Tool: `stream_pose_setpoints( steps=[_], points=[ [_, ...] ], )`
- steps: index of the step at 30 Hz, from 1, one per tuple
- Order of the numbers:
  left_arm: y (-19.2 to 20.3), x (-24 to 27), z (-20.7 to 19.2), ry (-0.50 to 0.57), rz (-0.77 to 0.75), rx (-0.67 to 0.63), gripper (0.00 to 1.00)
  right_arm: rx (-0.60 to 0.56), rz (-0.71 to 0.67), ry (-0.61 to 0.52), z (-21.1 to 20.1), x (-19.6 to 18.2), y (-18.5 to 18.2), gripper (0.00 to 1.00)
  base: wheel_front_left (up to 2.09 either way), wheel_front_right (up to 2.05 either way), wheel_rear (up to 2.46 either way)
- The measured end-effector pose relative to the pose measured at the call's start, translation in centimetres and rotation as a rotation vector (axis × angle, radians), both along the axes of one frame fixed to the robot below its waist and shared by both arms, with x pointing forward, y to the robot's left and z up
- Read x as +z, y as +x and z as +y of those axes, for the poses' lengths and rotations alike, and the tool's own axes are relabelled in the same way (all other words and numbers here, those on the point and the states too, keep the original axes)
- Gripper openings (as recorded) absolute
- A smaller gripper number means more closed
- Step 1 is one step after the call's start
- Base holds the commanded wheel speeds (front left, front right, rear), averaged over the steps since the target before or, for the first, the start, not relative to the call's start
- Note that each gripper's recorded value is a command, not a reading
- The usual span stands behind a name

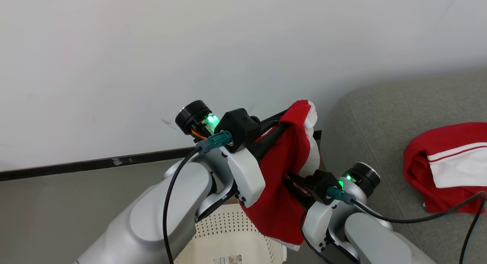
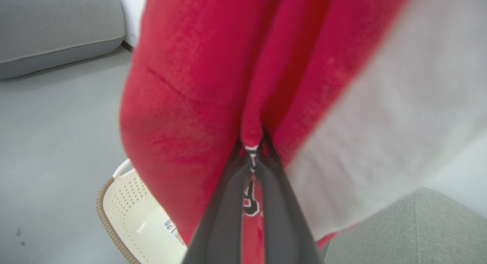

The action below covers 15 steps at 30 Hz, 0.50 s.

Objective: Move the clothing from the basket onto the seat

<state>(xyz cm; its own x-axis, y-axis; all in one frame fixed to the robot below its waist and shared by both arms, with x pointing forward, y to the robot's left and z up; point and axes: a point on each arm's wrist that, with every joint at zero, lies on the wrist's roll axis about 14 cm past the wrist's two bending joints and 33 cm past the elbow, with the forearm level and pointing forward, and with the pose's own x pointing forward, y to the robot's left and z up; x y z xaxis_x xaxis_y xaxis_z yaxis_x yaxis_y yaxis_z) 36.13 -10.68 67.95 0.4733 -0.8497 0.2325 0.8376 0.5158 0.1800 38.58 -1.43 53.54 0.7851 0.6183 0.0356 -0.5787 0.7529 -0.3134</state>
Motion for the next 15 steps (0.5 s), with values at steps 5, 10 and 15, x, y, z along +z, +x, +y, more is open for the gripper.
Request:
stream_pose_setpoints(
  steps=[5, 10, 15],
  points=[
    [0.1, -1.1, 0.7, 0.0, 0.043, 0.021, 0.0, 0.007, 0.006, 0.001, 0.2, -0.1, -0.2, 0.0, 0.0, 0.0, 0.0],
    [1.0, -2.9, 1.6, 0.006, 0.104, 0.056, 0.0, -0.016, 0.017, 0.04, -0.5, 0.1, -0.3, 0.0, 0.0, 0.0, 0.0],
    [1.5, -4.9, 2.1, 0.003, 0.166, 0.083, 0.0, -0.099, 0.011, 0.084, -3.8, 0.6, 0.1, 0.0, 0.0, 0.0, 0.0]
  ],
)
